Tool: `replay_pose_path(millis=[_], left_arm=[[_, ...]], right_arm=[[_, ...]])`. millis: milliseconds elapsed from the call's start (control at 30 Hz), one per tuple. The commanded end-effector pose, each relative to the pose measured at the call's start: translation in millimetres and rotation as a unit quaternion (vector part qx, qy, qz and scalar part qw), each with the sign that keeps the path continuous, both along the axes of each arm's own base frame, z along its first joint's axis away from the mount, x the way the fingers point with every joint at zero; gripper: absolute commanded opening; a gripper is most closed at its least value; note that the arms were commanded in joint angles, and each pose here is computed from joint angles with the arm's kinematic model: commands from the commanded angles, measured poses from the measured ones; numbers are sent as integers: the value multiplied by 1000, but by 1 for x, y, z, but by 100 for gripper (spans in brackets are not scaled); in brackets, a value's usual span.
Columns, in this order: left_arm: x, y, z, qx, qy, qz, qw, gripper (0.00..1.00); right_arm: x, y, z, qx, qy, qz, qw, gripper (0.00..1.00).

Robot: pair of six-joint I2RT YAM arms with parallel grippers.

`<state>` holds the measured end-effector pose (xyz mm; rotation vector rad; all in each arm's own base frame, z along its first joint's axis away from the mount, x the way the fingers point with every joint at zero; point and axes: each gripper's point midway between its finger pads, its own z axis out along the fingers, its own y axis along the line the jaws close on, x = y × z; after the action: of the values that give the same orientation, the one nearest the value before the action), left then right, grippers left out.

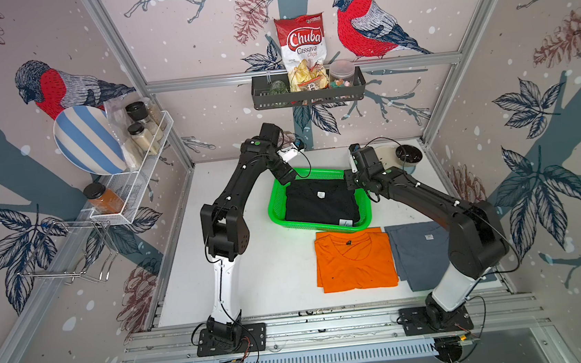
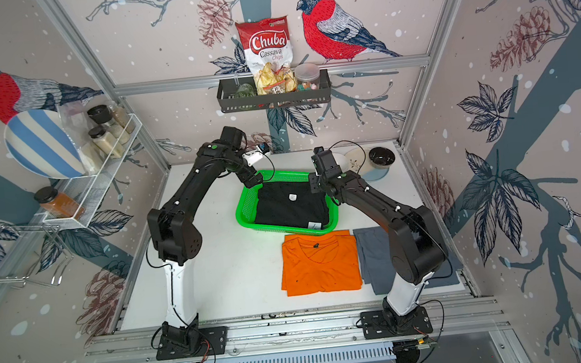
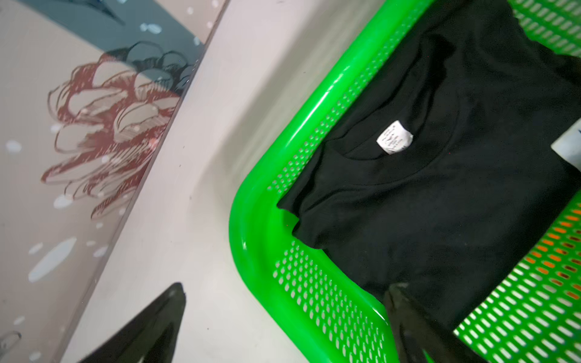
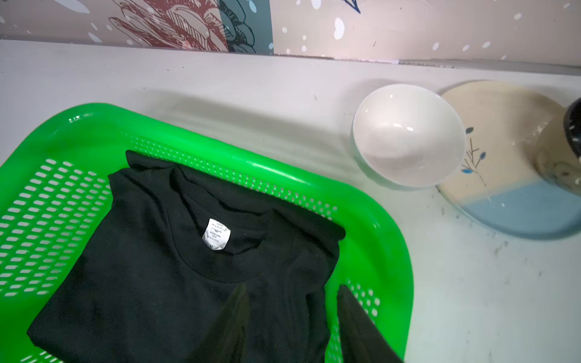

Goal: Put the folded t-shirts into the basket
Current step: Place the T-shirt in the bin.

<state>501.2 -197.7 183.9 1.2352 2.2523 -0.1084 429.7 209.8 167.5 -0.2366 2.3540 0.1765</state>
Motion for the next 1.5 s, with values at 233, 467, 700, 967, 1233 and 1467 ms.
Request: replay_pose_path(millis=[233, 467, 700, 967, 1233, 1467], left_arm=[[0, 47, -58, -48, 33, 196, 979, 96], [-16, 49, -76, -59, 44, 204, 976, 94], [-30, 47, -83, -74, 44, 201, 976, 92], [-44, 48, -86, -86, 40, 199, 975, 90], [-52, 46, -81, -109, 30, 199, 974, 90], [-53, 45, -68, -125, 21, 202, 971, 91]], right_arm=[[-11, -2, -87, 25, 214, -145, 966, 44], [-4, 0, -127, 3, 250, -166, 954, 34], [-19, -10, -152, -54, 259, -178, 948, 22], [-22, -11, -119, -69, 233, -167, 956, 12], [-34, 12, -75, -53, 212, -128, 967, 33], [-45, 108, -40, 15, 169, 48, 984, 36]])
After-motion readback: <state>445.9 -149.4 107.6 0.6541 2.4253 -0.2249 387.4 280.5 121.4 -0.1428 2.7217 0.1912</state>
